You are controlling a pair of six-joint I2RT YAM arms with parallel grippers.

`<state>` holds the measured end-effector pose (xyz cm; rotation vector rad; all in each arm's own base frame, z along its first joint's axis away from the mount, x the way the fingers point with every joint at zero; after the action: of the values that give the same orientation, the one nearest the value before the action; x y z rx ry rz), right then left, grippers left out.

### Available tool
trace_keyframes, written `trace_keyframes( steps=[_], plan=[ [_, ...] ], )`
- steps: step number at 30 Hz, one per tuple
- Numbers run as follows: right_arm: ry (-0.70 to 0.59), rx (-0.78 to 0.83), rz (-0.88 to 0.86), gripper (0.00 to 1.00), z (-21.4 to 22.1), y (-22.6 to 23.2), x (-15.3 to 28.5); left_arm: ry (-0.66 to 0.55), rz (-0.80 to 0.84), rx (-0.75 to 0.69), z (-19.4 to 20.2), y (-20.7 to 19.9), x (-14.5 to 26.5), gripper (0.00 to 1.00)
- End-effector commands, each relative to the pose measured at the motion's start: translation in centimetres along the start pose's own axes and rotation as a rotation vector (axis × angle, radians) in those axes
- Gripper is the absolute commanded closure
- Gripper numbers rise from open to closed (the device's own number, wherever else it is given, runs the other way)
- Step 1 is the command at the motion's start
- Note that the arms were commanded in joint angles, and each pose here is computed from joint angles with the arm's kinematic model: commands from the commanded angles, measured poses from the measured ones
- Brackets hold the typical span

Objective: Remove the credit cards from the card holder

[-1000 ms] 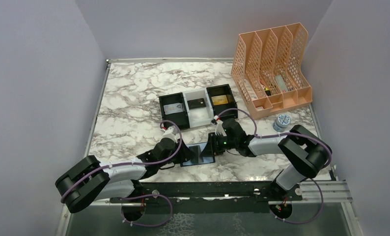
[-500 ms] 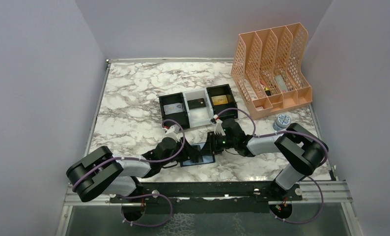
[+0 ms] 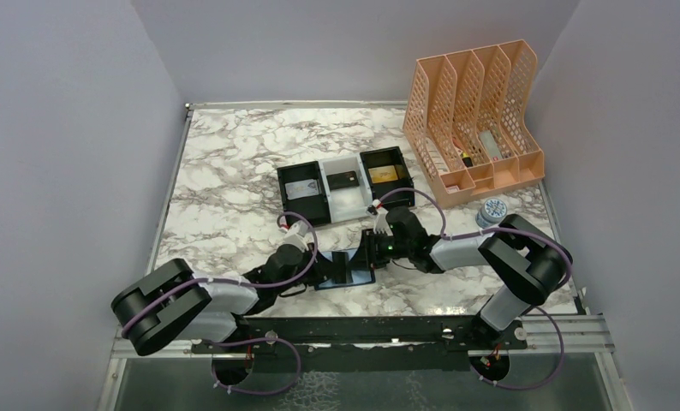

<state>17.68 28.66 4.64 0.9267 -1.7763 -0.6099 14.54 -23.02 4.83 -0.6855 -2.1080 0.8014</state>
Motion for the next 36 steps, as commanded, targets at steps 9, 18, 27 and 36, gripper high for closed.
trace_keyframes(
  steps=[9,18,27,36],
  plan=[
    [-0.096,0.045,0.103,0.70,-0.5,-0.8,2.1,-0.041,0.005,-0.045,-0.5,0.0,1.5,1.00],
    [-0.270,0.093,0.062,0.60,-2.4,2.0,5.9,-0.119,-0.068,-0.097,-3.0,-0.9,4.3,1.00],
    [-0.391,0.150,-0.062,0.47,-2.8,4.4,8.6,-0.158,0.014,-0.126,-3.6,-2.2,6.2,1.00],
    [-0.478,0.269,-0.323,0.42,-1.3,6.6,10.5,-0.108,0.198,-0.157,-3.4,-5.5,5.7,1.00]
  ],
)
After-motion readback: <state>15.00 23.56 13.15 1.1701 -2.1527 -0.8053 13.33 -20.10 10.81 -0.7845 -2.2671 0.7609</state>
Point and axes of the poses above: each gripper's point midway between its finger pads, its own x axis back along the fingers, its own y axis along the line the jaws close on, z = x × y, the point moved 4 cm from there along x, back along the fingers, and after that the axes turned 6 degrees about -x, right-handed, at the moved point
